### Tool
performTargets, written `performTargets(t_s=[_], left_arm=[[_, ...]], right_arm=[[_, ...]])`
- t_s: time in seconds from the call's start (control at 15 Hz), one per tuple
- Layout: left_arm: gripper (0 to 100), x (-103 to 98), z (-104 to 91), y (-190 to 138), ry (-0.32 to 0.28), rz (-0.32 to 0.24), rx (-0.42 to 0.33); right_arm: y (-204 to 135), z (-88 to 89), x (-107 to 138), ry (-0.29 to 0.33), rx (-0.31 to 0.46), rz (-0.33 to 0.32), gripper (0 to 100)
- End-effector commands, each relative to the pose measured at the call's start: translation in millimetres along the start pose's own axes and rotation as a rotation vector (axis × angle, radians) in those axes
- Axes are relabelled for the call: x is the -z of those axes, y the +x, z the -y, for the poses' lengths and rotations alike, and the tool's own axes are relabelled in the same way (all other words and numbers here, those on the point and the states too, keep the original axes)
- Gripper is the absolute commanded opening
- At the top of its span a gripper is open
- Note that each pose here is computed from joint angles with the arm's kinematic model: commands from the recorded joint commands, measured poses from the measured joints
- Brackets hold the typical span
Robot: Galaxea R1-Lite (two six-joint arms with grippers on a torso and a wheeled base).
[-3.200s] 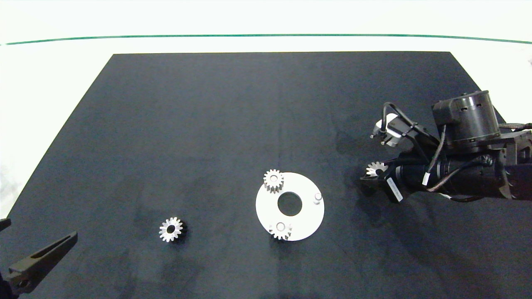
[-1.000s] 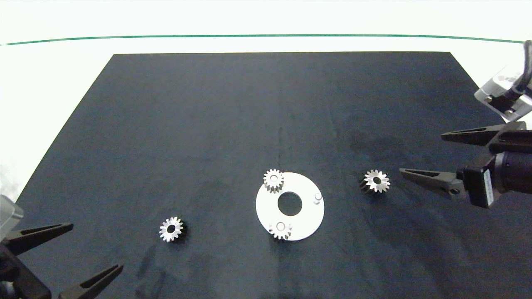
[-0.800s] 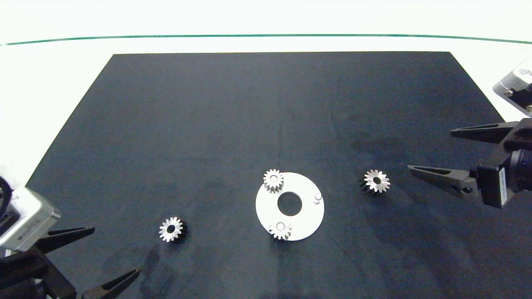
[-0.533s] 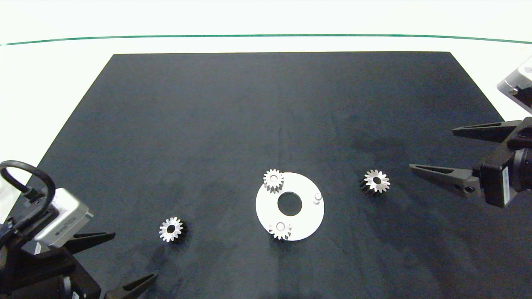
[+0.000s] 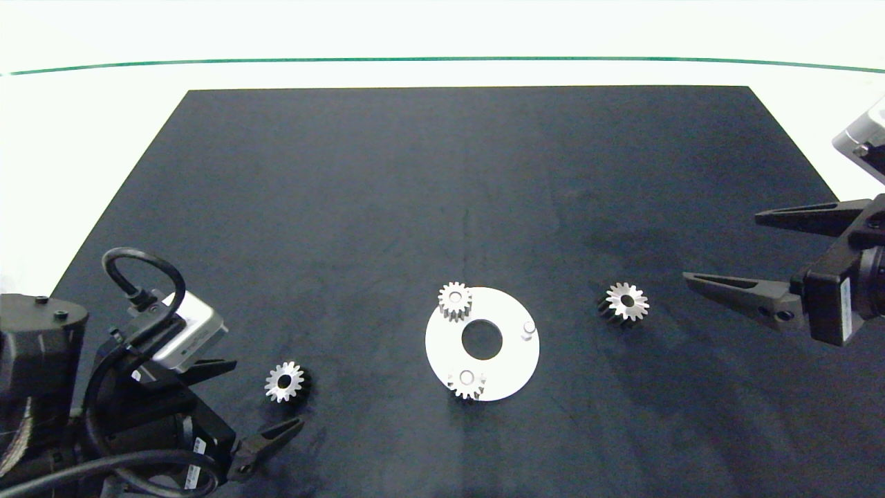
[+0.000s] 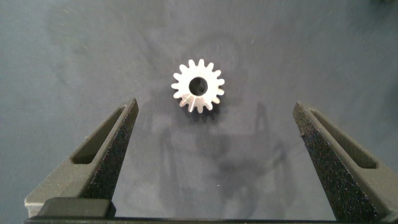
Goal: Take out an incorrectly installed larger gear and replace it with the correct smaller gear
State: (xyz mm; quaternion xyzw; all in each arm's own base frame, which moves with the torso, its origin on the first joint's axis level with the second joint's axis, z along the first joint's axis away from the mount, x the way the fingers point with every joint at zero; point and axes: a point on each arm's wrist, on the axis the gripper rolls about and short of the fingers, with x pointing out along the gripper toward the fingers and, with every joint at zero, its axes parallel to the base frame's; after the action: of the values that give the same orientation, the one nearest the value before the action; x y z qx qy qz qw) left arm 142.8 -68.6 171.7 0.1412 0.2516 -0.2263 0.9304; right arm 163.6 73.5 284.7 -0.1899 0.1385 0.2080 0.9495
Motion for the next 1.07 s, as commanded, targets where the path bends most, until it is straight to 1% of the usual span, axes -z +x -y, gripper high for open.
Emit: performTargets(t_s=[0.07,0.27,0.4,0.47,0.6,0.93,1.07], left_arm=[[100,3.4,0.8,11.4,0.009,-0.049,0.008],[100,3.5,0.8,14.6,0.036,-0.054,0.008],[100,2.0,0.4,19.6,0.040,-0.049,-0.004],[100,1.7,0.5,23.0,0.054,-0.048,-0.012],[100,2.5,3.4,28.0,0.065,-0.037,-0.007],[100,7.4,4.4,39.5,0.067,-0.033,-0.028],[100,8.5,4.4,42.9,0.069,-0.048,-0.028]], right_arm=[[0.1,0.0,-0.2,-0.002,-0.001,0.000,100],[0.5,-0.5,0.9,-0.003,-0.007,-0.003,100],[0.2,-0.7,1.2,-0.001,-0.010,-0.002,100],[0.2,-0.7,1.2,-0.003,-0.011,-0.001,100],[0.2,-0.9,1.0,-0.003,-0.012,0.000,100],[-0.2,-0.7,1.3,-0.001,-0.011,0.000,100],[-0.2,-1.0,1.2,-0.002,-0.013,0.001,100]])
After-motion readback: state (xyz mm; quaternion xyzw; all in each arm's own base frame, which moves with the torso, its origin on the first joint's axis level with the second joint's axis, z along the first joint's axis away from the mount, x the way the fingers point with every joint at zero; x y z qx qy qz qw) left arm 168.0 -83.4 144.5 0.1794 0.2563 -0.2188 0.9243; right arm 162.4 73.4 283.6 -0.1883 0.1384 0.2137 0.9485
